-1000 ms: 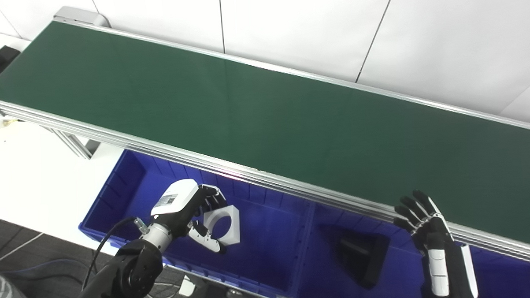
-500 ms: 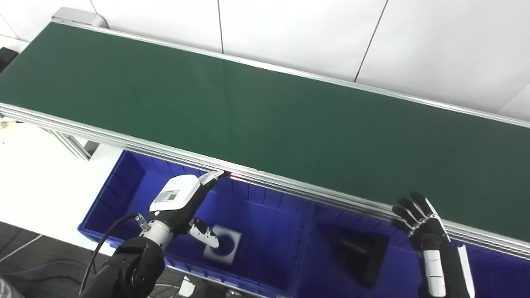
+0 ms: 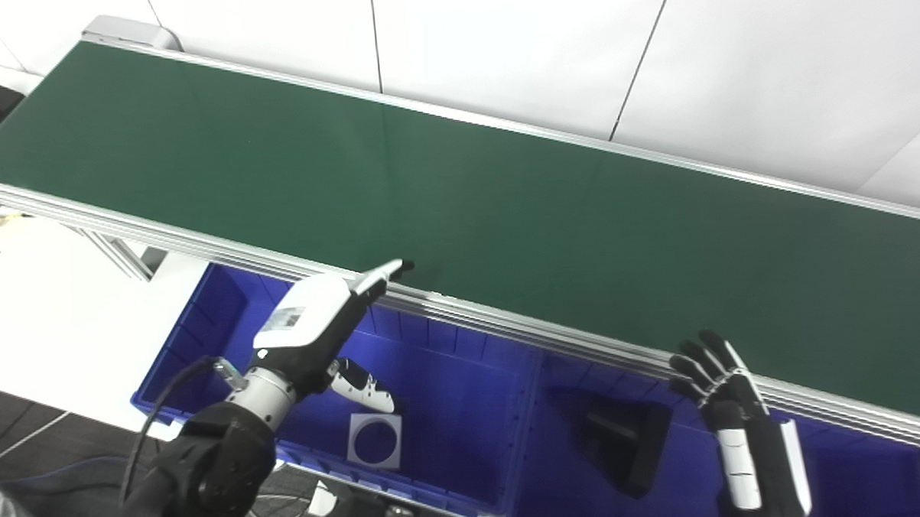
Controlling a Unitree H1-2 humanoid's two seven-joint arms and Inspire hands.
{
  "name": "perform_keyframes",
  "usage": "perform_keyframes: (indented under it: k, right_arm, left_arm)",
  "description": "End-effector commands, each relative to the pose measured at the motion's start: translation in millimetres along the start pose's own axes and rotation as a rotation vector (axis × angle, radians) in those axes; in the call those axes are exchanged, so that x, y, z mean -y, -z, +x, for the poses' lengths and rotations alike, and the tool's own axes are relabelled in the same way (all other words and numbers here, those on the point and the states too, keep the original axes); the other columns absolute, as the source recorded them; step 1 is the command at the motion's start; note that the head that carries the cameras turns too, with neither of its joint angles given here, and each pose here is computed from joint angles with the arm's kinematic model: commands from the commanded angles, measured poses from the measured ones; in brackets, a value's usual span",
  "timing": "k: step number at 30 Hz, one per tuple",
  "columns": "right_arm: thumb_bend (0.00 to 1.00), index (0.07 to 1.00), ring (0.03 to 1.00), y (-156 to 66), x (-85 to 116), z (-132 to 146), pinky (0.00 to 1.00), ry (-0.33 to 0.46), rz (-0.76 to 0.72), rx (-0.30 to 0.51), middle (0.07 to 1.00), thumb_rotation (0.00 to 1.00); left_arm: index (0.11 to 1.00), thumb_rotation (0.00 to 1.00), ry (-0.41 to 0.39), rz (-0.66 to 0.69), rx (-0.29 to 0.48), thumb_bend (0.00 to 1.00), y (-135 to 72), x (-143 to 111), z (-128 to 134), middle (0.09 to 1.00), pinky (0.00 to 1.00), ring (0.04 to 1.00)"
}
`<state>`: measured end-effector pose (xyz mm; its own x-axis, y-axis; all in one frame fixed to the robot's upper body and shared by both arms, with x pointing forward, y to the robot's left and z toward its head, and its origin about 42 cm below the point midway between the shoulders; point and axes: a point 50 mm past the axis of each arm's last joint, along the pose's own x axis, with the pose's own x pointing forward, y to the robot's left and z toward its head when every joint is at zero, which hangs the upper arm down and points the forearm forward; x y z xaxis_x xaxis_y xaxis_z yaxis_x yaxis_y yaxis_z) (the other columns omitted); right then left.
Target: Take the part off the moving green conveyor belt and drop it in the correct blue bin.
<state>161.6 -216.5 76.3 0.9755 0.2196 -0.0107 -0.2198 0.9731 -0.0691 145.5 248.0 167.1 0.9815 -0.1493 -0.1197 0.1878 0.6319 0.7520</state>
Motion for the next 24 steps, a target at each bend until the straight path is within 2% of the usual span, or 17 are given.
perform_keyframes:
  k: [1, 2, 4, 5, 6, 9, 10, 13, 16, 21, 24]
  right_arm:
    - [0.61, 0.895, 0.815, -9.8, -4.8, 5.4, 0.75, -0.003, -0.01, 0.092, 0.846, 0.87]
    - [0.62, 0.895, 0.817, -9.0, -6.1, 5.7, 0.75, -0.005, -0.011, 0.093, 0.848, 0.88]
    - [0.62, 0.894, 0.821, -7.4, -9.1, 6.7, 0.75, -0.007, -0.012, 0.093, 0.85, 0.88]
    - [0.62, 0.893, 0.821, -6.7, -11.4, 7.4, 0.75, -0.009, -0.01, 0.095, 0.85, 0.88]
    - [0.62, 0.892, 0.819, -6.2, -13.1, 7.9, 0.75, -0.011, -0.008, 0.096, 0.85, 0.87]
    - [0.62, 0.889, 0.815, -4.7, -19.2, 9.6, 0.75, -0.014, -0.01, 0.094, 0.846, 0.87]
    - [0.63, 0.888, 0.813, -4.3, -20.9, 10.0, 0.75, -0.015, -0.013, 0.093, 0.844, 0.87]
    - [0.65, 0.891, 0.816, -2.4, -26.9, 10.5, 0.75, -0.025, -0.03, 0.085, 0.849, 0.86]
    - [0.69, 0.893, 0.818, -1.1, -33.1, 10.7, 0.75, -0.027, -0.028, 0.082, 0.852, 0.86]
    - [0.73, 0.891, 0.815, 2.5, -44.2, 9.8, 0.74, -0.031, -0.028, 0.083, 0.851, 0.85]
    - [0.71, 0.888, 0.815, 4.6, -49.8, 8.7, 0.73, -0.035, -0.036, 0.084, 0.849, 0.83]
  left_arm:
    - [0.906, 0.09, -0.038, -0.072, 0.095, 0.63, -15.0, -11.0, -3.3, 0.873, 0.69, 0.835]
    - [0.903, 0.19, -0.044, -0.12, 0.13, 0.62, -20.6, -12.9, -3.0, 0.867, 0.68, 0.826]
    - [0.888, 0.32, -0.047, -0.209, 0.181, 0.63, -26.5, -13.9, -1.0, 0.861, 0.7, 0.815]
    - [0.884, 0.34, -0.036, -0.283, 0.217, 0.63, -28.3, -9.7, 2.2, 0.86, 0.71, 0.814]
    - [0.872, 0.48, -0.03, -0.334, 0.241, 0.67, -29.0, -6.9, 4.4, 0.855, 0.71, 0.807]
    - [0.864, 0.61, 0.017, -0.478, 0.304, 0.72, -27.5, 9.0, 12.9, 0.846, 0.7, 0.792]
    - [0.866, 0.66, 0.036, -0.512, 0.317, 0.7, -26.9, 14.4, 15.2, 0.846, 0.71, 0.797]
    - [0.855, 0.75, 0.087, -0.578, 0.359, 0.73, -24.5, 35.0, 24.9, 0.832, 0.73, 0.794]
    - [0.854, 0.78, 0.123, -0.614, 0.381, 0.74, -21.5, 48.4, 33.9, 0.833, 0.74, 0.801]
    - [0.854, 0.78, 0.187, -0.679, 0.365, 0.79, -11.9, 74.2, 53.1, 0.834, 0.75, 0.804]
    - [0.854, 0.81, 0.211, -0.734, 0.347, 0.83, -3.4, 85.0, 57.6, 0.834, 0.76, 0.808]
